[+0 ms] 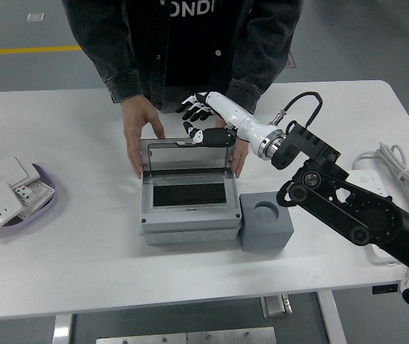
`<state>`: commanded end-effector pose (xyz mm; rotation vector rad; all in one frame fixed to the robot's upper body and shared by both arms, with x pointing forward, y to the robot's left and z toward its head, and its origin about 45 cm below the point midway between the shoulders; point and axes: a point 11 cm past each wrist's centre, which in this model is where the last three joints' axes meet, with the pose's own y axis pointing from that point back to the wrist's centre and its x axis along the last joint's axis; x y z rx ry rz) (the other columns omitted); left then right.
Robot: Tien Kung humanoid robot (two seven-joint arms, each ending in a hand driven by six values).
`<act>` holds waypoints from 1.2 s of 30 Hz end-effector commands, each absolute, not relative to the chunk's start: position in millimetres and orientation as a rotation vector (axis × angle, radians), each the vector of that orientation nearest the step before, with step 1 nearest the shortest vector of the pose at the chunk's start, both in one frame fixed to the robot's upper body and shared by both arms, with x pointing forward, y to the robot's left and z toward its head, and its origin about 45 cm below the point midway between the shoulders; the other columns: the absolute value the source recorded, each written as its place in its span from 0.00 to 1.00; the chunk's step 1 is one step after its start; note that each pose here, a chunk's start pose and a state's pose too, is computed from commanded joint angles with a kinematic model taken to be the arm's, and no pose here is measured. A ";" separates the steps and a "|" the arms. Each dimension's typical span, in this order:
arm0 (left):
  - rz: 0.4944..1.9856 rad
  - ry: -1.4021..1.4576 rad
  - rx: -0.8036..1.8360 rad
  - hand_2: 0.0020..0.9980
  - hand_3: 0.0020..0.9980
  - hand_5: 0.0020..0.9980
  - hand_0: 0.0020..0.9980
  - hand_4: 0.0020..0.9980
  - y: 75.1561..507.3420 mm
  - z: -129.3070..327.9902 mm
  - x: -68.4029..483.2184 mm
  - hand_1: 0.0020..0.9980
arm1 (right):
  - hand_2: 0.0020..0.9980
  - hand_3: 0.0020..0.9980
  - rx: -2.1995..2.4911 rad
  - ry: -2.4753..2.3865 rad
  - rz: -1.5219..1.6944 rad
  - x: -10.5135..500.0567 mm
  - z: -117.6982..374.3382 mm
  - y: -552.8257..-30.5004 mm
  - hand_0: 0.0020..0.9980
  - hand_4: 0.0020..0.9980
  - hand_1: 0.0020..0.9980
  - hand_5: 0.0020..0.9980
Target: Pick up the cylinder from the cube,place it in the box,flap close box
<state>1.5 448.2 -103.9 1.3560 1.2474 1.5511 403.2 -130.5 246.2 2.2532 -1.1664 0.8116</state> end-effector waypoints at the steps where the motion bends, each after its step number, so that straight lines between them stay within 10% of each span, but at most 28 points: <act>1: 1.551 1.247 1.355 0.58 0.67 0.31 0.64 0.72 447.9 -104.0 1.9 0.66 | 0.64 0.69 2.252 -1.161 0.804 402.1 243.3 -131.2 0.65 0.52 0.62 0.20; 36: 1.563 1.235 1.338 0.58 0.67 0.31 0.64 0.72 448.4 -104.0 3.1 0.66 | 0.64 0.69 2.479 -1.103 0.598 339.0 231.1 -143.0 0.57 0.53 0.60 0.24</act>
